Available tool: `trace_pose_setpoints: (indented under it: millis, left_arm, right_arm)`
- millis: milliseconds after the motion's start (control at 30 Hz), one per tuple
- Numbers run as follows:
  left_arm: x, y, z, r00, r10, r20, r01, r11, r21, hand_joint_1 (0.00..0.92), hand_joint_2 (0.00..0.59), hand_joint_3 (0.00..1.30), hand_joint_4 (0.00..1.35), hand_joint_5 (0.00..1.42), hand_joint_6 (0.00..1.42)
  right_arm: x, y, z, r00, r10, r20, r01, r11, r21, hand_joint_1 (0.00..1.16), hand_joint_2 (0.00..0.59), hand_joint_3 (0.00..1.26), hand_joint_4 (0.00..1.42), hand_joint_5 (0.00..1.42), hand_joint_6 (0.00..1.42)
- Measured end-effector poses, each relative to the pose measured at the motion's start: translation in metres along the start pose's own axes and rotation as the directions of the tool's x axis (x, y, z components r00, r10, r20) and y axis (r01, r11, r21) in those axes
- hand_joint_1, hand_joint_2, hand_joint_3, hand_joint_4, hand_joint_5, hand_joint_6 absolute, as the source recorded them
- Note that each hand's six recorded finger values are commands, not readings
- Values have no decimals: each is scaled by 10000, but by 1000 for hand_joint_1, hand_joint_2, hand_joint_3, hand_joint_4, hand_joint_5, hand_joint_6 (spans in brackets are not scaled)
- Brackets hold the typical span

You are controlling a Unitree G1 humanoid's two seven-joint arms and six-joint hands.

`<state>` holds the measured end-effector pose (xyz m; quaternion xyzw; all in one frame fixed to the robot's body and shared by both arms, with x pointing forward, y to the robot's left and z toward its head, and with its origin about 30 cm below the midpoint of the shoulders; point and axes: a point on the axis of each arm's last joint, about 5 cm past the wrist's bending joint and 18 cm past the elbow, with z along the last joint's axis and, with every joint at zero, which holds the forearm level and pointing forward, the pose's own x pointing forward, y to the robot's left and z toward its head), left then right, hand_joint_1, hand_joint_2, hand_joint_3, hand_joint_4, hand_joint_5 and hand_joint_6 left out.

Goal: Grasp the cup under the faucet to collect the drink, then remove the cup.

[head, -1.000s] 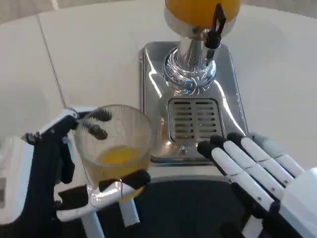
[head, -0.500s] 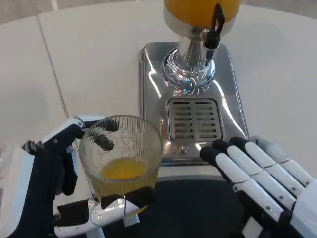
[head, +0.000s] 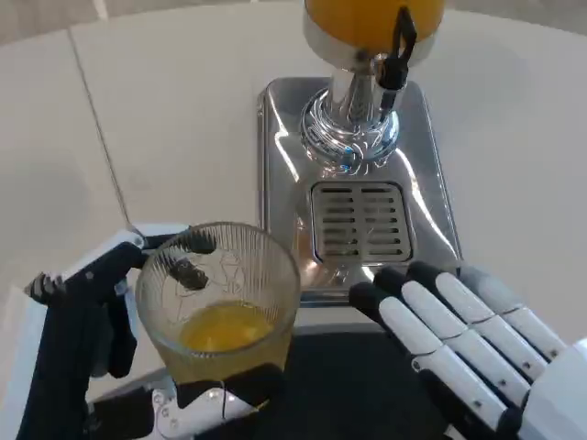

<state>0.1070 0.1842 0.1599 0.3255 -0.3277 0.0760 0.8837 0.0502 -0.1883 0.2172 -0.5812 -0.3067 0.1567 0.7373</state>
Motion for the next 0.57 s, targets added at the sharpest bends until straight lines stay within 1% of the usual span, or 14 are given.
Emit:
trace_pose_setpoints:
  millis: [133,333,433,567]
  left_arm:
    - [-1,-12,9,10000,30,46,-30,10000,-72,780,0,1119,1031,1362,1424]
    - [0,-42,24,10000,-62,63,63,9997,-223,780,0,1117,1031,1362,1424]
    - [10,-61,33,9999,-35,98,38,9994,-335,779,0,1116,1031,1362,1424]
    - [15,-82,44,9999,-84,115,89,9989,-456,779,0,1116,1031,1362,1424]
  right_arm:
    - [7,23,24,9999,-86,54,86,10000,-14,22,586,0,0,0,0]
    - [23,52,47,9998,-196,4,196,9998,90,19,586,0,0,0,0]
    - [35,58,49,9996,-272,2,272,9995,151,17,586,0,0,0,0]
    - [67,54,35,9990,-430,-117,432,9989,156,14,586,0,0,0,0]
